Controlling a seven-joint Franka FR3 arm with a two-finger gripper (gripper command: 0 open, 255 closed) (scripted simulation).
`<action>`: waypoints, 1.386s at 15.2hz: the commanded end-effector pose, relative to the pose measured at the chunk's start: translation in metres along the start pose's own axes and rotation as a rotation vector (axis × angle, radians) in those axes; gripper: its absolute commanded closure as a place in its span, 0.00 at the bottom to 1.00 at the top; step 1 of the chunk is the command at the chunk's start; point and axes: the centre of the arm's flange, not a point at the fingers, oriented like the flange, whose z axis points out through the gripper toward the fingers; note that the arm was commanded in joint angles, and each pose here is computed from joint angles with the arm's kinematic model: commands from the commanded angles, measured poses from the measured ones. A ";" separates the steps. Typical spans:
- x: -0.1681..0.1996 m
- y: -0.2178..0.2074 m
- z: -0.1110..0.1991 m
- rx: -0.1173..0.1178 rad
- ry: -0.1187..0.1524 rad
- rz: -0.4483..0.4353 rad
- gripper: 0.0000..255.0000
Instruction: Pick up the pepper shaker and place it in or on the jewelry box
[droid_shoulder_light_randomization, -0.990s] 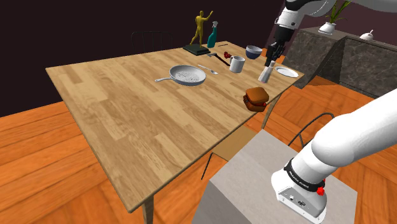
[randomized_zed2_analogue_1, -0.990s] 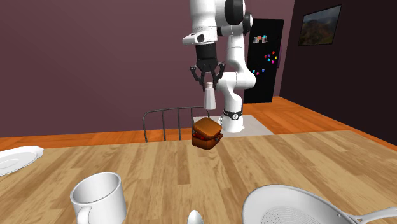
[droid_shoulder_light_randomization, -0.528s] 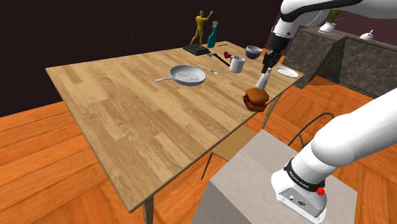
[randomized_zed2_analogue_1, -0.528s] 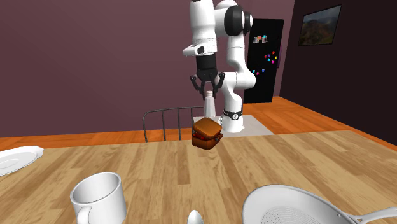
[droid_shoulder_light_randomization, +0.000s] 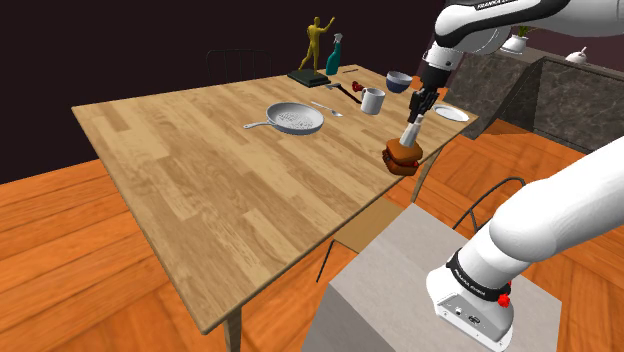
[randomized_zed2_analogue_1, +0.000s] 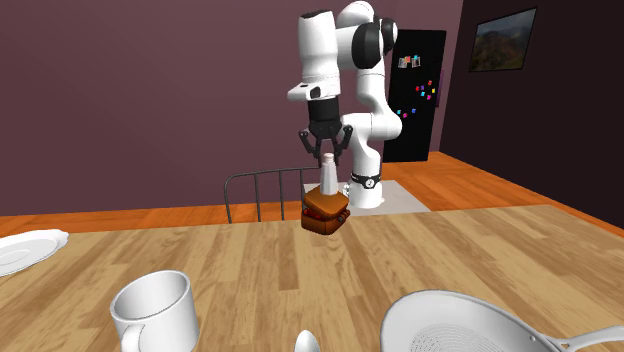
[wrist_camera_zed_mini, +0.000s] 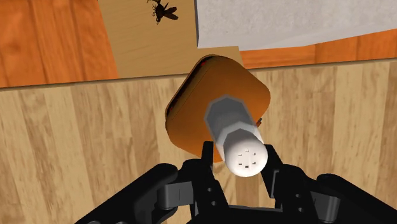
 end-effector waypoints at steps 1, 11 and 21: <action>0.000 0.000 0.000 0.000 0.000 0.000 1.00; 0.000 0.000 -0.013 0.000 0.000 0.000 0.00; 0.000 0.000 -0.050 0.000 0.000 0.000 0.00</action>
